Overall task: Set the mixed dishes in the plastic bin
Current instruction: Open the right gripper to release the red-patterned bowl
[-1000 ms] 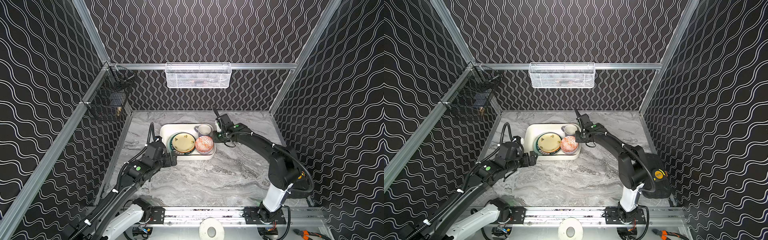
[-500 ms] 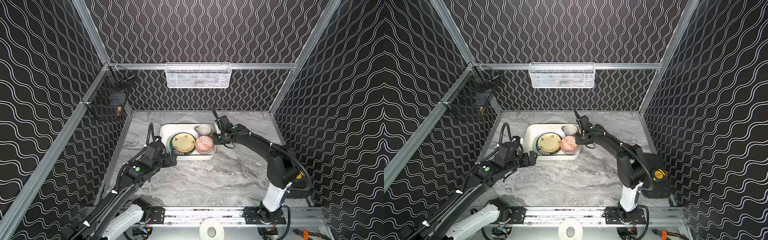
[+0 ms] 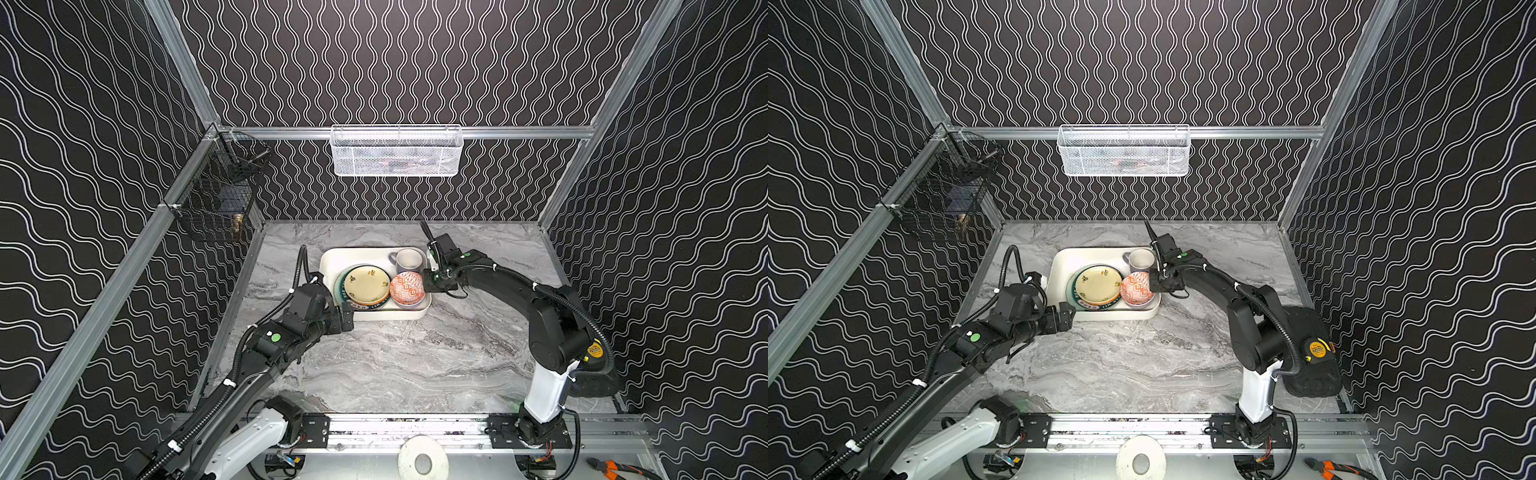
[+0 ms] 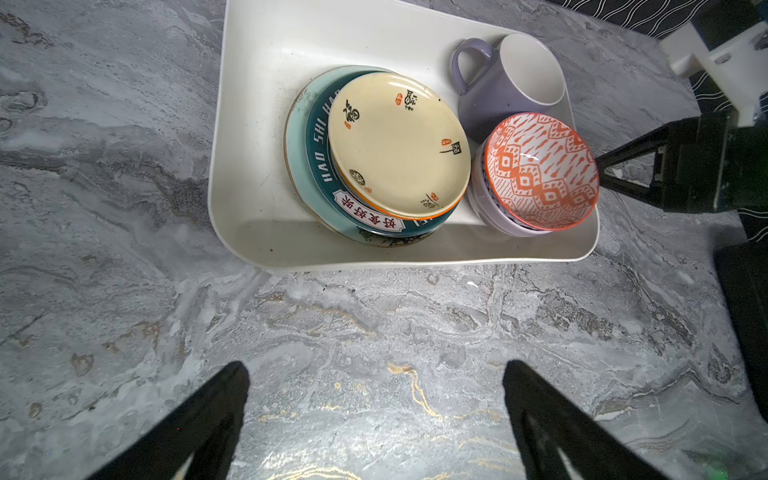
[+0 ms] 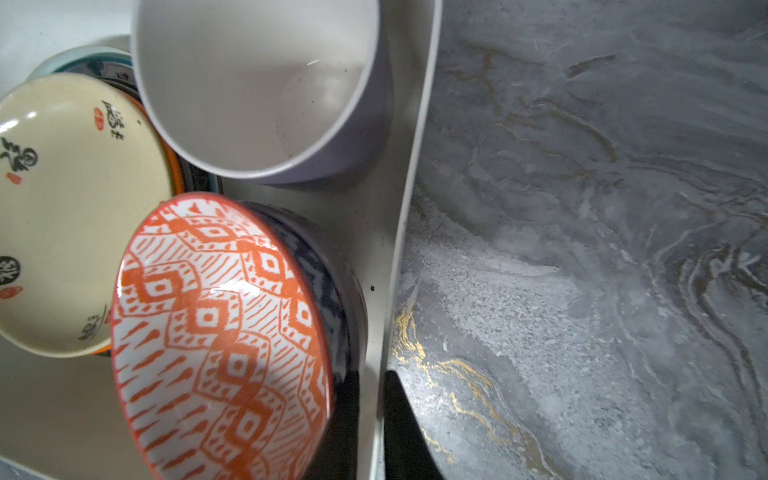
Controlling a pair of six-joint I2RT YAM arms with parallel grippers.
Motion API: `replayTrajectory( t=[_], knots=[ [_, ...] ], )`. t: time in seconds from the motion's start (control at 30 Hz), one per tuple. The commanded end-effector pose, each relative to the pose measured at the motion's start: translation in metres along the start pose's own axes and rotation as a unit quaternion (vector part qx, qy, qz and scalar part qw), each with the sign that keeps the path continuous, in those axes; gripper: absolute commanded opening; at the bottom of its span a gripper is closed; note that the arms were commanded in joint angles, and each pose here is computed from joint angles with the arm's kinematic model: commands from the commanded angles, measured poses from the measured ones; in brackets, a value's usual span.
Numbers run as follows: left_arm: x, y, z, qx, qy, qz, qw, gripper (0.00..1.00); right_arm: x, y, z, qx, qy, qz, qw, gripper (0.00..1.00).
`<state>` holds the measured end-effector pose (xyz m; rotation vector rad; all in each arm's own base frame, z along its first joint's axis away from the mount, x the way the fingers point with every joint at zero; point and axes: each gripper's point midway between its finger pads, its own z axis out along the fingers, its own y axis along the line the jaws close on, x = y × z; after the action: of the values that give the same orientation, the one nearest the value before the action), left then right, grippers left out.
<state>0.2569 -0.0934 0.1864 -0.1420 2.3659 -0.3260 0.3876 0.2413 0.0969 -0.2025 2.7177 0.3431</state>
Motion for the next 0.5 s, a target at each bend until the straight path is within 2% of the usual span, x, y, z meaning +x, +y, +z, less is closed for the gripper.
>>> replayTrajectory(
  t=[0.0, 0.2, 0.47],
  knots=[
    [-0.002, 0.001, 0.001, -0.002, -0.004, 0.006, 1.0, 0.99, -0.007, 0.006, -0.005, -0.012, -0.013, 0.0, 1.0, 0.15],
    [-0.002, 0.0, 0.002, -0.002, -0.003, 0.006, 1.0, 0.99, -0.016, 0.003, -0.023, 0.001, -0.036, -0.001, 0.999, 0.16],
    [-0.002, 0.001, 0.002, -0.003, -0.004, 0.005, 1.0, 0.99, -0.012, 0.011, -0.02, -0.012, -0.031, -0.004, 0.999, 0.16]
  ],
)
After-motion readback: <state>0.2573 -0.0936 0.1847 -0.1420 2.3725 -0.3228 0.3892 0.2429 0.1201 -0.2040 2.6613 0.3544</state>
